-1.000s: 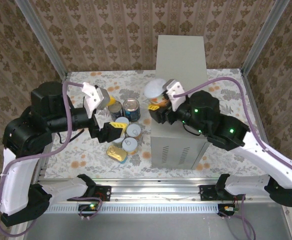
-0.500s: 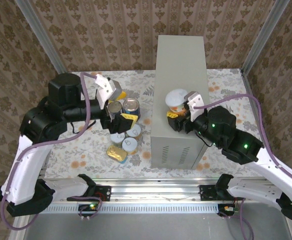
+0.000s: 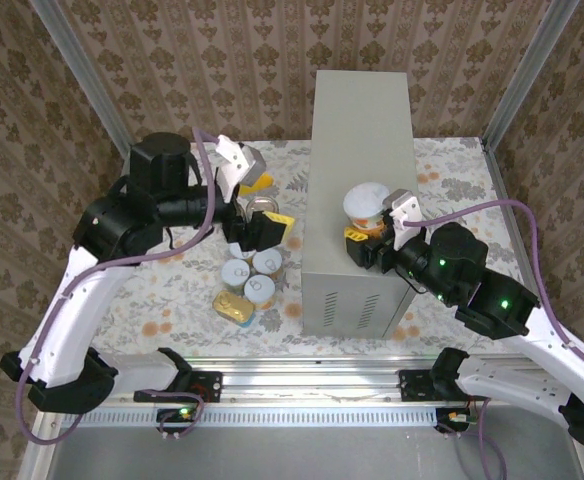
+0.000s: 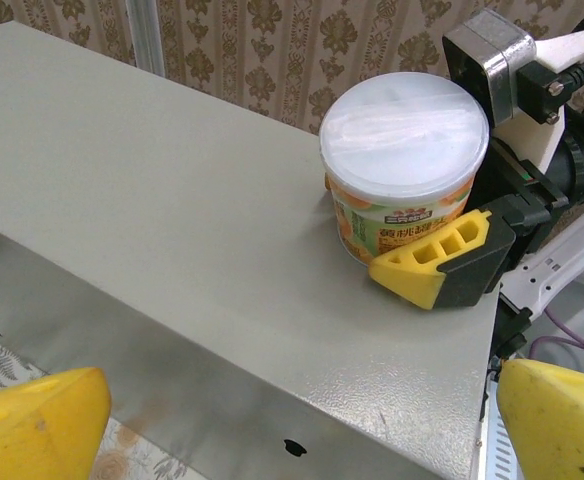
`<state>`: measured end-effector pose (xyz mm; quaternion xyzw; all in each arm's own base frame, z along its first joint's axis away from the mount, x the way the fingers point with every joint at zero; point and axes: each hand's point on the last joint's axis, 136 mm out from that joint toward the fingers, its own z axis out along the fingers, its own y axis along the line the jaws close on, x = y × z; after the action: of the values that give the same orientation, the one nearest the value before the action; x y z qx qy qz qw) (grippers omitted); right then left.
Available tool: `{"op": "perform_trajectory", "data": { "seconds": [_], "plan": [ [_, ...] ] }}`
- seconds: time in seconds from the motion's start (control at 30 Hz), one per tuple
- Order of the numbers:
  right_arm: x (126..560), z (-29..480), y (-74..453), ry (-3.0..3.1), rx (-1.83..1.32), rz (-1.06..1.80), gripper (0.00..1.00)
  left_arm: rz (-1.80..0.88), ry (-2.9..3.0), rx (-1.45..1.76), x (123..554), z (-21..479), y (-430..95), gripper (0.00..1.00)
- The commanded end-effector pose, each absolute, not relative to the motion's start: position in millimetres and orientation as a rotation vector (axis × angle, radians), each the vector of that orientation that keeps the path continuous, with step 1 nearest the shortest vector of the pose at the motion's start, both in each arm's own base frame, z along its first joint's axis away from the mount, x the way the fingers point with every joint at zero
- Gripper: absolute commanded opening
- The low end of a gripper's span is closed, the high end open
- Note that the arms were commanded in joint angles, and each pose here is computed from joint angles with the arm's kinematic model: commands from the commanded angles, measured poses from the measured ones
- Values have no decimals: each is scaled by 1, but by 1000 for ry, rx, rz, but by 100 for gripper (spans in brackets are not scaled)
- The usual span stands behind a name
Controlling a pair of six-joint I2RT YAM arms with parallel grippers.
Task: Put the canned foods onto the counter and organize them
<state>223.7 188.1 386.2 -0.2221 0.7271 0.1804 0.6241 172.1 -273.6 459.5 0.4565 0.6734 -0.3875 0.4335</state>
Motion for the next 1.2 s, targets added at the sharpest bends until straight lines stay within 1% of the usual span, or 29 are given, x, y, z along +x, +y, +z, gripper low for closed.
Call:
{"op": "perform_trajectory", "data": {
  "seconds": [0.0, 0.5, 0.77, 0.9, 1.0, 1.17],
  "plan": [
    [220, 402, 179, 1636, -453, 435, 77, -999, 1640, 1151, 171, 464, -279, 100],
    [209, 416, 168, 1654, -475, 433, 89, -1010, 1654, 1172, 177, 451, -287, 100],
    [200, 431, 156, 1642, -452, 440, 92, -1006, 1654, 1205, 178, 445, -289, 100],
    [198, 437, 153, 1629, -445, 446, 90, -952, 1679, 1185, 188, 441, -288, 100],
    [202, 443, 158, 1625, -444, 444, 84, -910, 1709, 1152, 198, 438, -286, 100],
    [220, 450, 168, 1630, -435, 399, 78, -827, 1755, 1061, 219, 434, -283, 100]
  ]
}}
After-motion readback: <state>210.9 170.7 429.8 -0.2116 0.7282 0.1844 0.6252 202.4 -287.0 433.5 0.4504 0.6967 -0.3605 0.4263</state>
